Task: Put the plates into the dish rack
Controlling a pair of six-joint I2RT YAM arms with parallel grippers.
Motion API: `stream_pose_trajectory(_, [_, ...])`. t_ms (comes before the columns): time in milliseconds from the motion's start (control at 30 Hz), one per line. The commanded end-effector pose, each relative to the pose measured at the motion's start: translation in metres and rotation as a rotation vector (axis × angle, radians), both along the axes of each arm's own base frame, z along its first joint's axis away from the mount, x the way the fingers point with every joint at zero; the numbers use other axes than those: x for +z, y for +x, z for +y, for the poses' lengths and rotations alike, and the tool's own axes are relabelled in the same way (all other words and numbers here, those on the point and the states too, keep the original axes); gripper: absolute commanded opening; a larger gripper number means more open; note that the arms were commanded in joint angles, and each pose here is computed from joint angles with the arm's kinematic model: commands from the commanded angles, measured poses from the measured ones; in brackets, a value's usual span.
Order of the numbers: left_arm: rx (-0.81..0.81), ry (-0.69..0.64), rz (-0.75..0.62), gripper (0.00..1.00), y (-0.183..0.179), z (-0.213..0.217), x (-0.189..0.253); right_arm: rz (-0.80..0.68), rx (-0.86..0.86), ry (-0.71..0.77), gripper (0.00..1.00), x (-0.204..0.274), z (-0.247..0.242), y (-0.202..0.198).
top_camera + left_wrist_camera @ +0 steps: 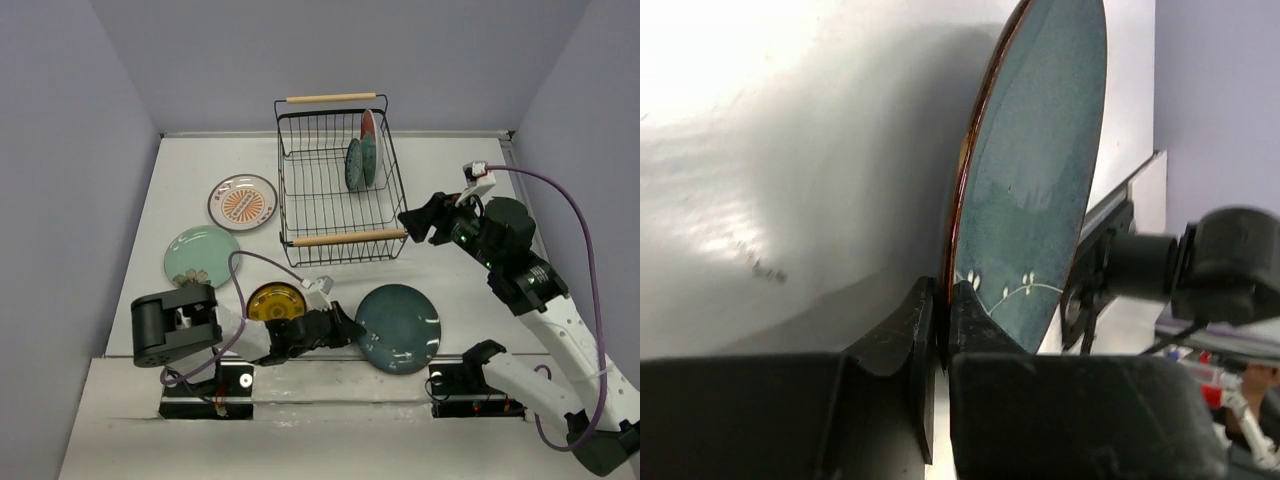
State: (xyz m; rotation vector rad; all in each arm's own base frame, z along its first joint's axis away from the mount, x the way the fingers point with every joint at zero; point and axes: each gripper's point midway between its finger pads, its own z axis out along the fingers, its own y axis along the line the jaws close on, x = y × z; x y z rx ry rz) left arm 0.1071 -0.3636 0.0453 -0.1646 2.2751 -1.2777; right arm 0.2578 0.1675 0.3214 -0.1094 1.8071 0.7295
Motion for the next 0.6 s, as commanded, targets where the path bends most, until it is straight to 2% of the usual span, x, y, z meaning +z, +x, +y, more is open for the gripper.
stream_pose_trajectory(0, [0.018,-0.200,-0.168,0.06,0.005,0.006,0.080,-0.018,0.236,-0.022,0.69,0.000,0.025,-0.027])
stream_pose_trajectory(67, [0.008,-0.221,-0.249,0.06,0.005,0.013,0.101,-0.012,0.314,-0.026,0.73,-0.006,0.034,-0.036])
stream_pose_trajectory(100, [0.008,-0.277,-0.294,0.06,0.004,0.018,0.128,-0.010,0.321,-0.028,0.75,-0.007,0.034,-0.037])
stream_pose_trajectory(167, [0.011,-0.278,-0.353,0.06,0.006,0.023,0.150,-0.017,0.328,-0.031,0.78,-0.006,0.035,-0.037])
stream_pose_trajectory(267, [0.007,-0.271,-0.456,0.06,0.007,0.039,0.182,-0.037,0.384,-0.030,0.88,0.001,0.041,-0.042])
stream_pose_trajectory(300, [0.016,-0.312,-0.487,0.06,0.006,0.047,0.202,-0.042,0.397,-0.030,0.90,0.003,0.042,-0.044])
stream_pose_trajectory(433, [0.013,-0.355,-0.610,0.06,0.004,0.071,0.249,-0.071,0.470,-0.035,0.92,0.010,0.048,-0.052])
stream_pose_trajectory(567, [0.059,-0.339,-0.705,0.06,0.020,0.098,0.280,-0.076,0.575,-0.025,0.92,0.013,0.059,-0.061])
